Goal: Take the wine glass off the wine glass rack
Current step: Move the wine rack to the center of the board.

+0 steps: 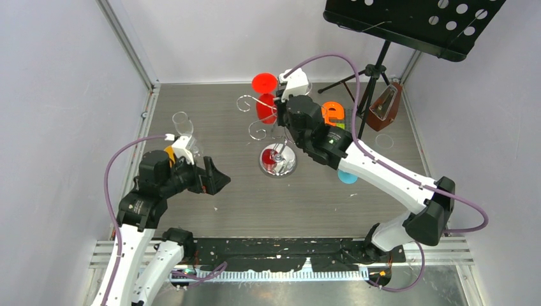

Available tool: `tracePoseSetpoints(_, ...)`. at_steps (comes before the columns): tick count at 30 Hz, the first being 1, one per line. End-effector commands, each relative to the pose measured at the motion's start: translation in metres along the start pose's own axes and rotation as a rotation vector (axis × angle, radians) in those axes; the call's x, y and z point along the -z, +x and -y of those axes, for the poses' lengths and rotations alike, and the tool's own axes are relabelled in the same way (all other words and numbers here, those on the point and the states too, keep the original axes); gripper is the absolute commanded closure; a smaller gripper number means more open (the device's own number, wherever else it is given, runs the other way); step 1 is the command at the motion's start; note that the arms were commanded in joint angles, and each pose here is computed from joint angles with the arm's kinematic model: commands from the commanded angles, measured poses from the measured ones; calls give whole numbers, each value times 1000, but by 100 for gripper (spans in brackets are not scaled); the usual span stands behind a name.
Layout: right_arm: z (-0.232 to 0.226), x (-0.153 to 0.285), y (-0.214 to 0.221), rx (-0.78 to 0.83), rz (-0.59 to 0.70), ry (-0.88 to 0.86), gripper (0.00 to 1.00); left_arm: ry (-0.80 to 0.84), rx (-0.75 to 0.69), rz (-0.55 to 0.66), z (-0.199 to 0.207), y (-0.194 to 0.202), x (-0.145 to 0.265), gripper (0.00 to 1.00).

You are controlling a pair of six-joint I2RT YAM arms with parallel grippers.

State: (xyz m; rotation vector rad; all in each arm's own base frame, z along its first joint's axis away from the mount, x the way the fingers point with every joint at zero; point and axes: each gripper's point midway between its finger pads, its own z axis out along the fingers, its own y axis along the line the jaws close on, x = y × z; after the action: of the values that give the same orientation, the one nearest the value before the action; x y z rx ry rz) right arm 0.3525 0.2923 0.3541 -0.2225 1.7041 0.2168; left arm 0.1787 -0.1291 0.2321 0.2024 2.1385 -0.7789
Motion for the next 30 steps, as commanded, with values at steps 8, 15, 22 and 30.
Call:
tracePoseSetpoints(8, -5, 47, -62, -20, 141, -188, 94, 22, -54, 84, 18, -28, 21, 0)
tracePoseSetpoints(15, -14, 68, -71, 38, 186, -313, 94, 25, -69, 114, 26, -38, 34, 0)
tracePoseSetpoints(22, -13, 82, -78, 44, 206, -359, 94, 40, -67, 166, 41, -53, 53, 0)
tracePoseSetpoints(30, -12, 99, -67, 18, 188, -413, 94, 68, -39, 241, 59, -73, 71, 0)
